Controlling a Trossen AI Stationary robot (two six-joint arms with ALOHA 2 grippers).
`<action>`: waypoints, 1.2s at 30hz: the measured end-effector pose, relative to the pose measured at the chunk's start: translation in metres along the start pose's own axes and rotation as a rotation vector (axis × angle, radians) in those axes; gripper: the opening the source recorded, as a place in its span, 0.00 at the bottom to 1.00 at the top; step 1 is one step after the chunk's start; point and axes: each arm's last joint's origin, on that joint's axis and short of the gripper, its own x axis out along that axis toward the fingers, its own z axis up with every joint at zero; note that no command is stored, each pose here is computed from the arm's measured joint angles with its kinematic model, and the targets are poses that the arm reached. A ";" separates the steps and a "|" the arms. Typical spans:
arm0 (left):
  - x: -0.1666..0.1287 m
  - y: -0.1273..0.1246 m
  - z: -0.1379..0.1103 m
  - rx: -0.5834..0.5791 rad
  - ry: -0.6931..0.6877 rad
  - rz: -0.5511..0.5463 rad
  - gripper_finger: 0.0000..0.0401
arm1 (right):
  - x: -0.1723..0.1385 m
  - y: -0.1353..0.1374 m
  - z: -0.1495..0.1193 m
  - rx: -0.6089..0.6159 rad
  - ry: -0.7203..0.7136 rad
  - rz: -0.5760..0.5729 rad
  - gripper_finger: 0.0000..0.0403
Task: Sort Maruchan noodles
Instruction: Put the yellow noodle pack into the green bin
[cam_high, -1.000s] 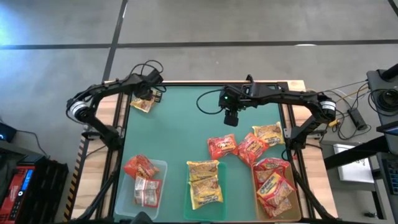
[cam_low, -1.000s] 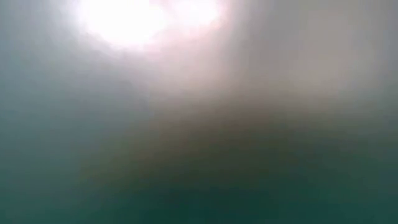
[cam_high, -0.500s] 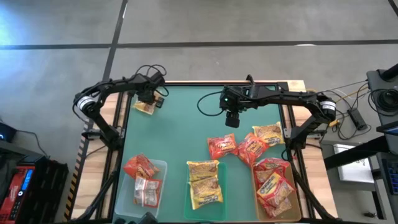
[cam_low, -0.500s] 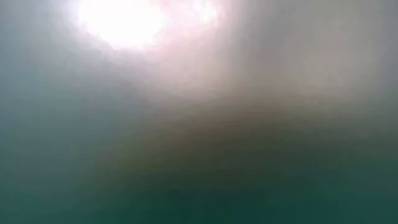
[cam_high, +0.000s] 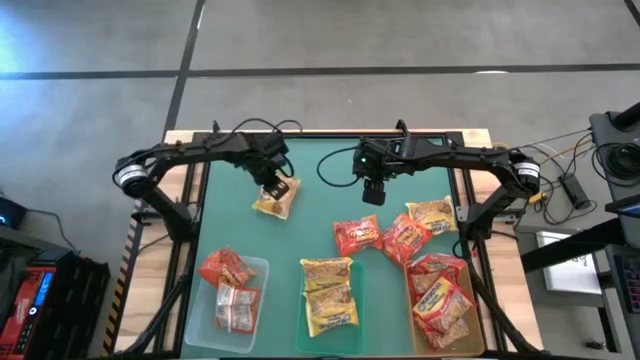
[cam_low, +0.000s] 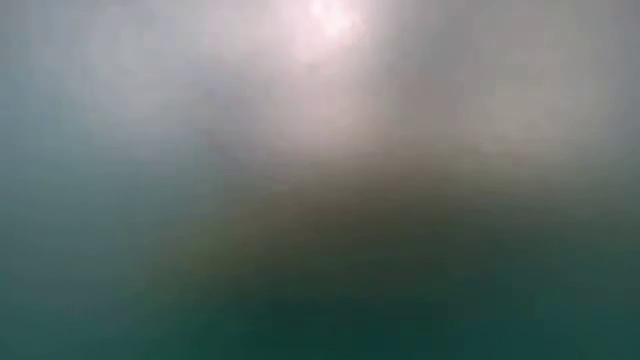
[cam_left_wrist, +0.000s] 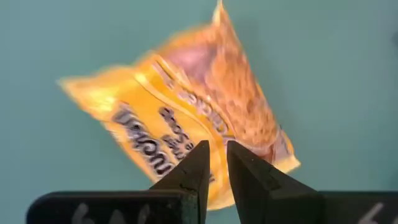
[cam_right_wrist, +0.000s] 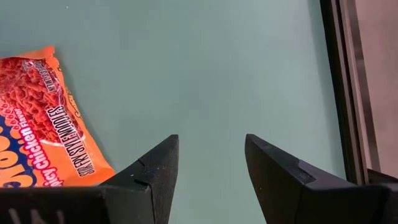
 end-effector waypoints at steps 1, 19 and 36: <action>-0.007 -0.005 0.000 0.020 -0.033 0.033 0.10 | 0.000 0.000 0.000 0.000 0.000 0.000 0.43; 0.029 -0.029 -0.054 -0.115 -0.013 0.209 0.10 | 0.029 0.011 -0.011 0.057 -0.066 0.133 0.43; 0.055 -0.069 -0.012 0.145 -0.316 -0.306 0.10 | 0.064 0.027 -0.026 0.151 -0.242 0.323 0.43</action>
